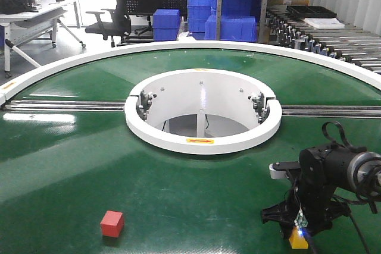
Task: Pick red and yellow blocks into blue bin
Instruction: 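Lower the right gripper onto the yellow brick and close it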
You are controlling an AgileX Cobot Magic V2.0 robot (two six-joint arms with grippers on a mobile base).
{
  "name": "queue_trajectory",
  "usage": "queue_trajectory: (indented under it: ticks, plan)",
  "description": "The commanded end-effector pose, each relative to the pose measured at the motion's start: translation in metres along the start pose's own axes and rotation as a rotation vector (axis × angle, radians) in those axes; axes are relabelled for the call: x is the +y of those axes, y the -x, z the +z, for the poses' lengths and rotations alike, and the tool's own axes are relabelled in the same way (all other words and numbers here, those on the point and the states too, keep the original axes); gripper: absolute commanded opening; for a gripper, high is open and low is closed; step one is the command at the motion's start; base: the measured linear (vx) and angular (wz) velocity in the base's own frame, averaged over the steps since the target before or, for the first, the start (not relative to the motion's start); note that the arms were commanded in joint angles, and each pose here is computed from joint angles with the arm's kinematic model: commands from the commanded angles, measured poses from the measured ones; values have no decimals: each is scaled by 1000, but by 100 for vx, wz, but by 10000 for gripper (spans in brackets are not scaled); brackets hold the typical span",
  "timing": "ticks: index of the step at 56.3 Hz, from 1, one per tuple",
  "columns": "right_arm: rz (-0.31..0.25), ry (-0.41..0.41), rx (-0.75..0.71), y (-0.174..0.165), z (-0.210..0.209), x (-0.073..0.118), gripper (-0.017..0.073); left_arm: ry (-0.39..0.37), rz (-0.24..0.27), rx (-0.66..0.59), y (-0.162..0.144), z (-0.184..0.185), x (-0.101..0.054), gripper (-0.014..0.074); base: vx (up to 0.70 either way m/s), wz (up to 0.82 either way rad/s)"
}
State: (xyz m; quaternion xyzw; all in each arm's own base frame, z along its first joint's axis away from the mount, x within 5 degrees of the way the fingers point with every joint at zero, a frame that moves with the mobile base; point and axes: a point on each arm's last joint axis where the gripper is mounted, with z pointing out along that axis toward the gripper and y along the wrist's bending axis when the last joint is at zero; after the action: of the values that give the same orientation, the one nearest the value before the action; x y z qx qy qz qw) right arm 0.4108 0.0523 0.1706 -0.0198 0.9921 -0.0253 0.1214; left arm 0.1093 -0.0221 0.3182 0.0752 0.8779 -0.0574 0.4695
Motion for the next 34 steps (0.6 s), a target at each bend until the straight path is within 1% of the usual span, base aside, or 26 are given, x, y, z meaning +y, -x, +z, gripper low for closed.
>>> queue_trajectory:
  ticks: [1, 7, 9, 14, 16, 21, 27, 31, 34]
  plan:
    - [-3, 3, -119, 12, -33, -4, 185, -9, -2, -91, 14, -4, -1, 550, 0, 0]
    - [-13, 6, -147, 12, -46, -4, 150, -9, -2, -91, 14, -4, -1, 550, 0, 0]
    - [-16, 8, -165, 11, -55, -5, 150, -8, 11, -93, 14, -4, -1, 550, 0, 0]
    - [-45, 24, -219, 5, -80, -1, 155, -12, 22, -91, 16, 0, -2, 550, 0, 0]
    - [-66, 31, -253, 1, -91, 1, 155, -18, 25, -82, 17, 3, -3, 550, 0, 0]
    - [-123, 47, -335, -19, -114, 9, 159, -42, 40, -49, 20, 14, -6, 550, 0, 0]
    - [-153, 70, -419, -45, -140, 15, 162, -77, 73, 24, 23, 32, -14, 550, 0, 0]
    - [-172, 82, -443, -64, -154, 18, 164, -97, 104, 68, 29, 44, -19, 550, 0, 0]
    - [-198, 93, -461, -80, -164, 21, 165, -109, 115, 104, 34, 56, -23, 550, 0, 0]
